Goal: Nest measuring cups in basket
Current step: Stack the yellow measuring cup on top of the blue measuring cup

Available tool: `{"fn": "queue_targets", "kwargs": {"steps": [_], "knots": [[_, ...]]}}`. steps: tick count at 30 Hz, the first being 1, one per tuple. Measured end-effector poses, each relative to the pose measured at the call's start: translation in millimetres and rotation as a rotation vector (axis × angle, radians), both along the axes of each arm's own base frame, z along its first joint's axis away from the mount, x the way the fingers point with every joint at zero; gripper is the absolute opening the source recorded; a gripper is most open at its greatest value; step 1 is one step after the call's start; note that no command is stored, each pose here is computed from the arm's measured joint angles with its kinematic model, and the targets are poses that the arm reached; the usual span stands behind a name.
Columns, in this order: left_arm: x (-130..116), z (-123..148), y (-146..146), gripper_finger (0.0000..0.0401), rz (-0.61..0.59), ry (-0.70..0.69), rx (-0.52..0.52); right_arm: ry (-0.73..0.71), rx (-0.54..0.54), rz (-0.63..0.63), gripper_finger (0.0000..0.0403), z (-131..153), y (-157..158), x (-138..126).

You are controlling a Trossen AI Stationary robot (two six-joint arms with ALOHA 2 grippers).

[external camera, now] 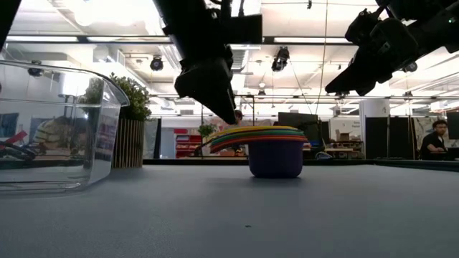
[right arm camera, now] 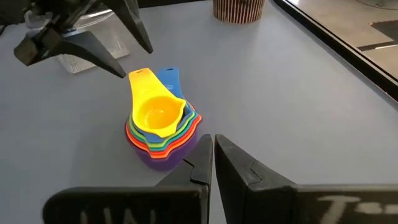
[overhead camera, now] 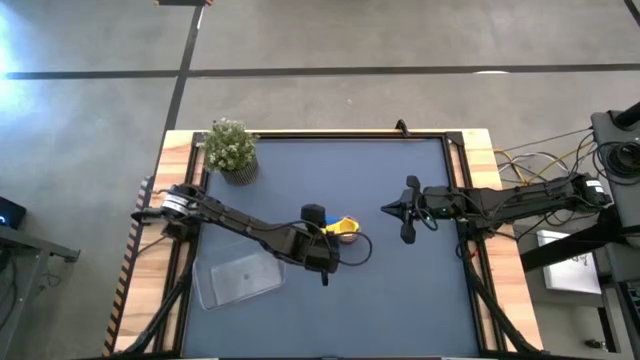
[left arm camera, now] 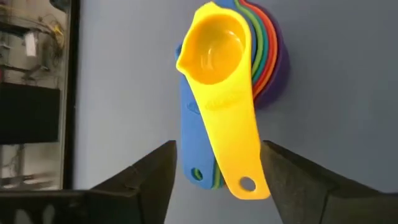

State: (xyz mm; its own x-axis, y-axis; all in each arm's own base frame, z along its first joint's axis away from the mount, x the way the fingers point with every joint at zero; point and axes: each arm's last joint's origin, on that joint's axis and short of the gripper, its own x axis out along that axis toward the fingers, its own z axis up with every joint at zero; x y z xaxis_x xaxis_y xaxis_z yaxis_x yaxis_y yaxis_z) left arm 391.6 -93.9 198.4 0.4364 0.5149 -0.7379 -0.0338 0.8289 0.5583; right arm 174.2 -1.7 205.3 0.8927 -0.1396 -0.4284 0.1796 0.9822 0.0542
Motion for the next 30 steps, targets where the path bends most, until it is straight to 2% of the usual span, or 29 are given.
{"fn": "queue_targets", "kwargs": {"steps": [2,6,8,14,21,30], "knots": [[1.3,-0.6,5.3,0.0223,0.009,0.009,-0.062,0.0,0.0,0.0,0.0009,0.0,0.0,0.0],[6.1,-2.9,25.7,0.0239,0.049,0.032,-0.305,0.0,0.0,0.0,0.0009,0.0,-0.1,0.0],[8.1,-3.3,37.4,0.0247,0.062,0.041,-0.366,0.0,0.0,0.0,0.0009,0.0,0.0,0.0],[8.3,-0.3,66.3,0.0271,0.071,0.07,-0.353,0.0,0.006,0.002,0.0009,0.0,0.1,0.0],[10.0,0.4,80.7,0.029,0.014,0.091,-0.432,0.01,0.006,0.002,0.0009,-3.5,0.1,-1.0],[11.2,-5.0,104.1,0.0291,-0.026,0.126,-0.489,0.006,0.006,0.001,0.0009,-3.2,0.1,-0.8]]}}
